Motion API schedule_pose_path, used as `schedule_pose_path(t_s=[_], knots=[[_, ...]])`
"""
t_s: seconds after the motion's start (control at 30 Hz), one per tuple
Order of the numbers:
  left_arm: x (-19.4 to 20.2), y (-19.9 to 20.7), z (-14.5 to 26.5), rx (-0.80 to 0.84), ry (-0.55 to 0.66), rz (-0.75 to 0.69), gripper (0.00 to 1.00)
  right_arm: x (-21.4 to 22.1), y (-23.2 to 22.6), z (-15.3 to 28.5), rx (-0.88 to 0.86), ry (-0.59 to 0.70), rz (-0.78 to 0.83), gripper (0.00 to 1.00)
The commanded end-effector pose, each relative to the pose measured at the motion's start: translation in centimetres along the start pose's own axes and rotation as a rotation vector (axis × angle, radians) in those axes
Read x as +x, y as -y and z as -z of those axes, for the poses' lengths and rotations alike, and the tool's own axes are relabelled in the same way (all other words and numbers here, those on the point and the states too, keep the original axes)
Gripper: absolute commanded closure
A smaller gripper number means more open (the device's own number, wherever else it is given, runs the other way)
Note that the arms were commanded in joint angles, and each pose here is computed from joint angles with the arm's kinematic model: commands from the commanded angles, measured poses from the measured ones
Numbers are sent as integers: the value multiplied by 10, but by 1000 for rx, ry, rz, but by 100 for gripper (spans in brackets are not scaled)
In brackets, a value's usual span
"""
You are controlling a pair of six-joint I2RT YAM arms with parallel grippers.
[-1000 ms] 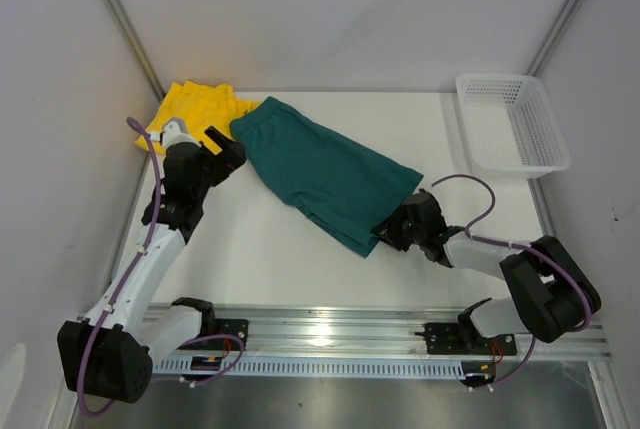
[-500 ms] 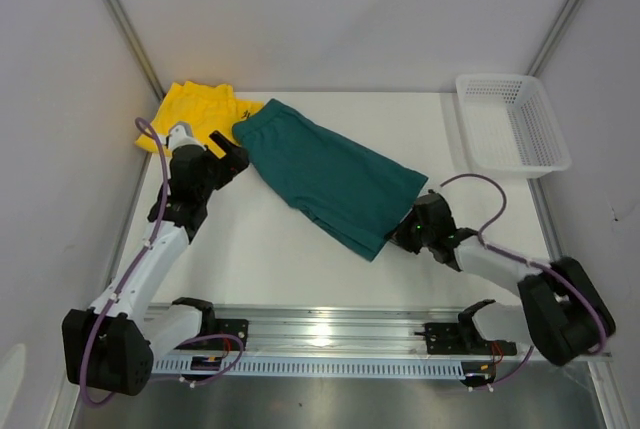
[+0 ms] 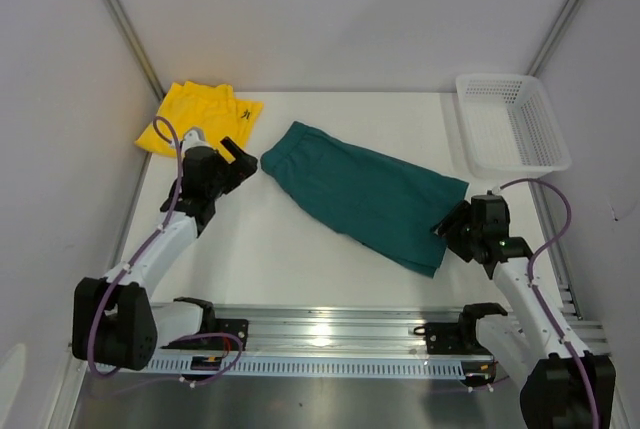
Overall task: Fold and stack the shorts
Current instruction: Fold the shorts
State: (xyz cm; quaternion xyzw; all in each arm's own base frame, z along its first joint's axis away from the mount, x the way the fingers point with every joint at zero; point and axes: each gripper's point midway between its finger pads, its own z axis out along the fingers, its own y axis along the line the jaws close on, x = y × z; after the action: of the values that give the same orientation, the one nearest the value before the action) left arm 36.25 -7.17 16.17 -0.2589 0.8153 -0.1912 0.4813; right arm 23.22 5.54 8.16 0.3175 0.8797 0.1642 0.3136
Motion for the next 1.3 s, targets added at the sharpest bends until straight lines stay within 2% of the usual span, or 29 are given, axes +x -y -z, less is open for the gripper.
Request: schedule_pose_path(t_s=[0.0,0.07,0.13,0.23,0.43,0.67,0.73,0.8,0.9,1.03,1.27], knots=[[10,1,-15,22,-13,17,1,-17,-8,14,14,26,37,32],[15,1,-23,27,-24,23,1,-26,-15,21,7,51,45,26],[29,-2,-34,29,-68,44,1,-45,-25,31,11,109,67,26],[38,5,-51,84,-81,85,1,-56,-54,42,-52,125,113,26],[50,5,-83,103,-97,134,1,-46,-118,46,-170,113,207,28],[52,11,-110,155,-51,229,1,-15,-182,6,-298,12,266,31],[44,23,-111,245,-2,267,1,-11,-200,0,-332,8,278,31],[50,26,-110,288,-12,318,1,0,-210,-15,-337,-26,298,31],[44,33,-99,359,38,361,1,7,-219,-38,-327,-46,317,31],[52,29,-94,367,28,380,1,22,-231,-70,-338,-98,332,31],[65,27,-118,343,5,429,1,64,-237,-124,-352,-211,321,32]])
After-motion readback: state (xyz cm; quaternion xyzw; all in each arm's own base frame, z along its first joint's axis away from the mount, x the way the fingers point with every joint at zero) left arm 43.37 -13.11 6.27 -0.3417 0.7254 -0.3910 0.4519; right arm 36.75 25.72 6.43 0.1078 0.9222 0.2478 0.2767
